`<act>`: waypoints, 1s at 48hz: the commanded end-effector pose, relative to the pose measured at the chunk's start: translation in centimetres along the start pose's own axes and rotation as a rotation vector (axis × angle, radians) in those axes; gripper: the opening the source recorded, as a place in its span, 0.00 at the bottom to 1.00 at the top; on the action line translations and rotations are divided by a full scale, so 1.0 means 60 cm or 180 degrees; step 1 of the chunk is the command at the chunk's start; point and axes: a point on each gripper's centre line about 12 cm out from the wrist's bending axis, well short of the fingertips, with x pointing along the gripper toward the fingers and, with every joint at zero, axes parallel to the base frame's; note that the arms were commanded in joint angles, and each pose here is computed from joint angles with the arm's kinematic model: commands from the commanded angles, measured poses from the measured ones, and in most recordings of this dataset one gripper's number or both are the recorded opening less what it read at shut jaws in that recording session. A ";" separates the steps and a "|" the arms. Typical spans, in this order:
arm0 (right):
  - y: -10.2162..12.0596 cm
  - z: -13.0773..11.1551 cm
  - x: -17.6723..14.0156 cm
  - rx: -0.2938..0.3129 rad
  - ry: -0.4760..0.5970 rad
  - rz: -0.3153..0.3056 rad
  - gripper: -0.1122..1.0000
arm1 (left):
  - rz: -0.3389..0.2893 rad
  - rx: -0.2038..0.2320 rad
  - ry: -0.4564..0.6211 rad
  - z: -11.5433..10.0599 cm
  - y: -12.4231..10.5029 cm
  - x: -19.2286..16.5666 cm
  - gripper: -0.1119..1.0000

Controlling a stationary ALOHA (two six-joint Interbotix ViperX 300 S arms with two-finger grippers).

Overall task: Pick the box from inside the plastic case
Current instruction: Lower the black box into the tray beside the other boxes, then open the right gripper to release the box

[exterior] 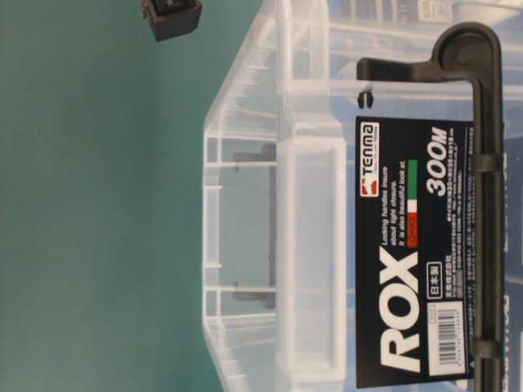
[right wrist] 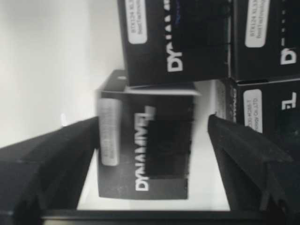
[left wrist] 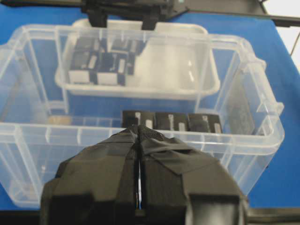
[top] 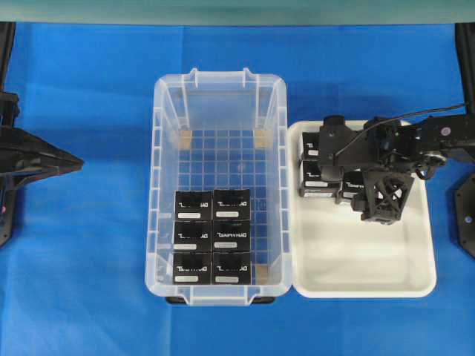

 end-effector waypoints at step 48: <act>-0.010 0.084 -0.164 -0.0072 -0.0788 -0.0272 0.93 | 0.0004 0.0009 -0.0039 0.011 0.000 0.003 0.06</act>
